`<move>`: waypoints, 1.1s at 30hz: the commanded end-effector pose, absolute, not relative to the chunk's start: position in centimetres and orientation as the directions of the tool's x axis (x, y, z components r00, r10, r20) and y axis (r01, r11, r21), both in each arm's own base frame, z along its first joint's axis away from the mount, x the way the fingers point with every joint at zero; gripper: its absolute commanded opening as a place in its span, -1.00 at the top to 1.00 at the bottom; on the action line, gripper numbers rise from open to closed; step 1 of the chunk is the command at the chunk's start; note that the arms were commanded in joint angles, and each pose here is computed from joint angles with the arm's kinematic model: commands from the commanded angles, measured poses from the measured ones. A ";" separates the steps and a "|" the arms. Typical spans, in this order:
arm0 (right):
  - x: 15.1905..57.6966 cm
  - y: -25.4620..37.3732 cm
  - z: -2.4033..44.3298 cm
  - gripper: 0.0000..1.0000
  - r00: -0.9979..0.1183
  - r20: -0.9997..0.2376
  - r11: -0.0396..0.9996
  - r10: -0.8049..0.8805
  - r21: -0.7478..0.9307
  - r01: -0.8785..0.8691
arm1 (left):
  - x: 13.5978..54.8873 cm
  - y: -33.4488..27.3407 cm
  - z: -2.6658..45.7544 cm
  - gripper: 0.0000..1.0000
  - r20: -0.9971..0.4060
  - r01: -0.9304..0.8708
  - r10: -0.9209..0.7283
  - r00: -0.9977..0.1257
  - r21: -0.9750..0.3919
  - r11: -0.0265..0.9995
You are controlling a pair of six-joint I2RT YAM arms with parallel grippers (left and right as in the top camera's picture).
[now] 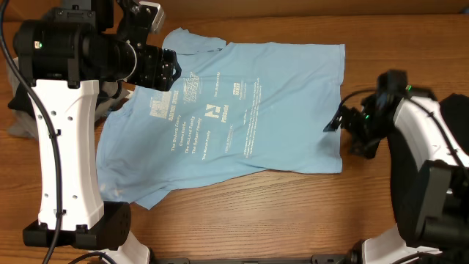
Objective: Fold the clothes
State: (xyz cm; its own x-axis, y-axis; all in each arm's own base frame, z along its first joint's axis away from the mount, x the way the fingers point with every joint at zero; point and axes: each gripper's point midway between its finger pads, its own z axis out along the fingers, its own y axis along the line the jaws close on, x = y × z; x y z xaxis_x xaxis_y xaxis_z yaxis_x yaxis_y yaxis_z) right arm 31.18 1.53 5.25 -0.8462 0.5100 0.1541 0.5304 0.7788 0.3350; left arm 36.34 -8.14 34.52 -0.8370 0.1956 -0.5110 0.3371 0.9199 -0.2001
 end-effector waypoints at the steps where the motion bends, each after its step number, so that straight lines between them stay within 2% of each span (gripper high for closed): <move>1: 28.8 1.1 2.3 -0.73 -0.811 0.210 0.757 0.546 0.291 0.585 | 36.3 -8.3 34.8 -0.63 -0.526 0.365 0.225 -0.820 -0.178 0.914; 6: 26.7 1.3 0.4 -0.71 -0.798 0.249 0.750 0.548 0.276 0.601 | 36.3 -8.3 34.8 -0.66 -0.530 0.386 0.249 -0.810 -0.164 0.908; 8: 26.5 2.4 0.7 -0.57 -0.823 0.268 0.759 0.501 0.320 0.567 | 36.4 -8.3 34.9 -0.68 -0.533 0.387 0.249 -0.809 -0.164 0.908; 9: 26.6 3.6 1.3 -0.45 -0.845 0.277 0.756 0.457 0.381 0.533 | 36.4 -8.3 34.9 -0.69 -0.534 0.387 0.249 -0.808 -0.163 0.908; 10: 26.8 5.1 2.0 -0.22 -0.873 0.280 0.743 0.398 0.460 0.486 | 36.5 -8.3 34.9 -0.69 -0.535 0.387 0.249 -0.807 -0.163 0.908; 12: 27.0 7.0 3.1 0.08 -0.907 0.274 0.718 0.320 0.555 0.421 | 36.5 -8.3 34.9 -0.69 -0.537 0.387 0.248 -0.806 -0.162 0.908; 14: 26.8 7.8 4.1 0.42 -0.910 0.290 0.710 0.298 0.570 0.414 | 36.5 -8.3 34.9 -0.69 -0.537 0.387 0.248 -0.807 -0.162 0.908; 15: 26.8 7.9 4.6 0.51 -0.911 0.290 0.714 0.293 0.568 0.410 | 36.5 -8.3 34.9 -0.70 -0.536 0.387 0.248 -0.807 -0.162 0.908; 21: 30.2 7.6 9.0 0.60 -0.918 0.202 0.702 0.341 0.595 0.392 | 36.7 -8.3 35.0 -0.72 -0.546 0.389 0.248 -0.800 -0.159 0.907; 25: 34.6 7.3 10.2 0.79 -0.907 0.078 0.671 0.414 0.647 0.362 | 37.2 -8.4 35.3 -0.72 -0.563 0.392 0.246 -0.789 -0.153 0.907; 27: 35.7 6.8 10.0 0.78 -0.903 0.034 0.684 0.428 0.642 0.348 | 37.2 -8.4 35.4 -0.72 -0.566 0.393 0.246 -0.786 -0.151 0.907; 30: 34.4 4.8 8.3 0.49 -0.885 0.049 0.746 0.463 0.518 0.418 | 37.1 -8.4 35.3 -0.73 -0.563 0.392 0.246 -0.789 -0.152 0.907; 32: 32.7 2.4 7.0 0.14 -0.867 0.062 0.794 0.495 0.375 0.479 | 37.1 -8.3 35.3 -0.75 -0.560 0.392 0.247 -0.791 -0.153 0.907; 33: 32.1 1.6 6.7 0.06 -0.864 0.063 0.807 0.499 0.329 0.490 | 37.1 -8.3 35.3 -0.77 -0.561 0.392 0.247 -0.790 -0.153 0.907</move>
State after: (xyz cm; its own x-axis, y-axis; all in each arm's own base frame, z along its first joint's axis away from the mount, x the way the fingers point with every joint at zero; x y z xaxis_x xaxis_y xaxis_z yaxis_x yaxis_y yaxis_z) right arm 32.64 5.05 7.49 -0.8840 0.4503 0.1257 0.4500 0.7465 0.4901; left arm 37.18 -8.15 34.98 -0.8054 0.2213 -0.5499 0.3675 0.9143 -0.1703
